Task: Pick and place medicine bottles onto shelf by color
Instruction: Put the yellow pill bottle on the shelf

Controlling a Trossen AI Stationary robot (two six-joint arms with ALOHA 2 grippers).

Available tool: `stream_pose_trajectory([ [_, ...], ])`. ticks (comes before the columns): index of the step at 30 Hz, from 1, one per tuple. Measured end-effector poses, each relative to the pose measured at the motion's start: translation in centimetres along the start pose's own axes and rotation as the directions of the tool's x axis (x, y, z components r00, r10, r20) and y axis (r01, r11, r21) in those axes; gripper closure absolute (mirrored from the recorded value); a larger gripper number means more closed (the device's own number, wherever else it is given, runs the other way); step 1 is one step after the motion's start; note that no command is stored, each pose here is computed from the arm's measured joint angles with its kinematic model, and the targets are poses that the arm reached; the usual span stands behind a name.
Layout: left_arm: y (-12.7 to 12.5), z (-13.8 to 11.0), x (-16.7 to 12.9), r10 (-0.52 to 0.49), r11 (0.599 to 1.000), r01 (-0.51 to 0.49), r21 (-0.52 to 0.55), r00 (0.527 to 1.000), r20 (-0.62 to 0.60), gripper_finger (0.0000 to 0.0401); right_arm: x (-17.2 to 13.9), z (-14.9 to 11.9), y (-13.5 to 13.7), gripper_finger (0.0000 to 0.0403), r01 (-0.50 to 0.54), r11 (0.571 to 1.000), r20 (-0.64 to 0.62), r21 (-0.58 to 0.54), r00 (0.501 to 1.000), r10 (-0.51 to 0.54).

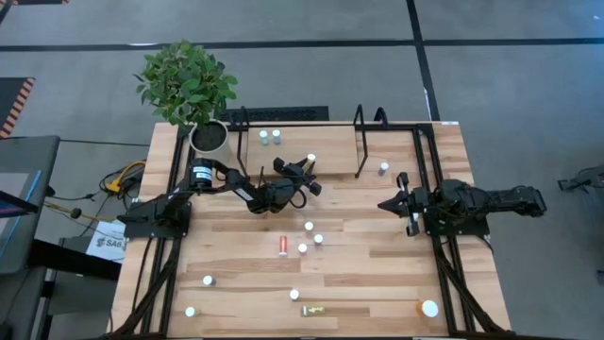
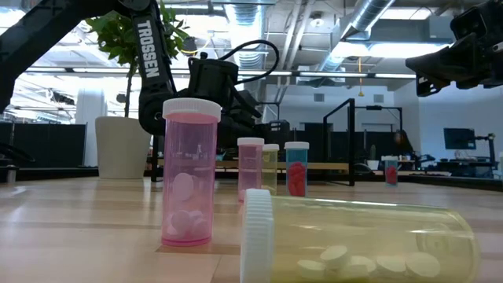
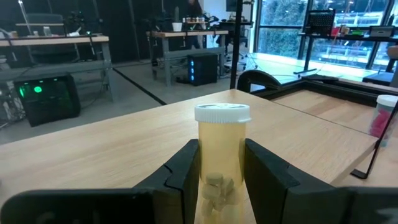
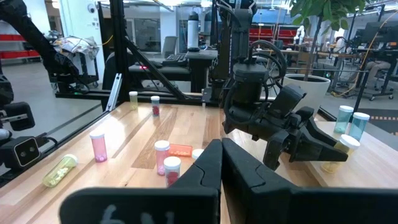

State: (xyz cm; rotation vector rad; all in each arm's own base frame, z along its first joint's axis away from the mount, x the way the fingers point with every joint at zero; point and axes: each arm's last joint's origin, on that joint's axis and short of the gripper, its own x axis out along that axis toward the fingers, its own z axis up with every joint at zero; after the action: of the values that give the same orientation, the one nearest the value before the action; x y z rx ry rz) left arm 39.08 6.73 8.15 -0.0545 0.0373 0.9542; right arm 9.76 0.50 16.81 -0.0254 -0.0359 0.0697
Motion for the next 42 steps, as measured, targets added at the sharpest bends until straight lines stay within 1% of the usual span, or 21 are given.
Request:
stream_pose_trajectory([
  [10,-0.1,-0.1,-0.2,0.006,1.0,-0.006,0.002,1.0,-0.003,0.0305,0.0,0.0,0.0,0.0377,0.0,1.0,0.0,0.0,1.0,0.0],
  [13,-0.1,-0.1,-0.2,0.005,1.0,-0.005,0.006,1.0,-0.006,0.0293,0.0,0.0,0.0,0.0377,0.0,1.0,0.001,0.0,1.0,0.0],
  [15,0.0,-0.7,-0.3,0.006,0.999,-0.005,0.043,0.999,-0.031,0.028,0.0,0.0,0.0,0.0377,0.0,1.0,0.0,0.0,1.0,0.0],
  [20,-0.3,-0.7,-0.5,0.004,0.999,-0.003,0.035,1.0,-0.031,0.0261,0.0,0.0,0.0,0.0377,0.0,1.0,0.0,0.0,1.0,0.0],
  [28,-0.5,-0.6,-0.8,0.02,1.0,-0.02,0.025,0.999,-0.024,0.0259,0.0,0.0,0.0,0.0377,0.0,1.0,0.0,0.0,1.0,0.0],
  [36,-0.6,0.4,-0.8,0.032,0.999,-0.032,0.016,0.999,0.044,0.0259,0.0,0.0,0.0,0.0377,0.0,1.0,0.0,0.0,1.0,0.0],
  [42,-0.8,0.5,-1.0,0.024,1.0,-0.023,-0.009,0.998,0.054,0.0255,0.0,0.0,0.0,0.0377,0.0,1.0,0.0,0.0,1.0,0.0],
])
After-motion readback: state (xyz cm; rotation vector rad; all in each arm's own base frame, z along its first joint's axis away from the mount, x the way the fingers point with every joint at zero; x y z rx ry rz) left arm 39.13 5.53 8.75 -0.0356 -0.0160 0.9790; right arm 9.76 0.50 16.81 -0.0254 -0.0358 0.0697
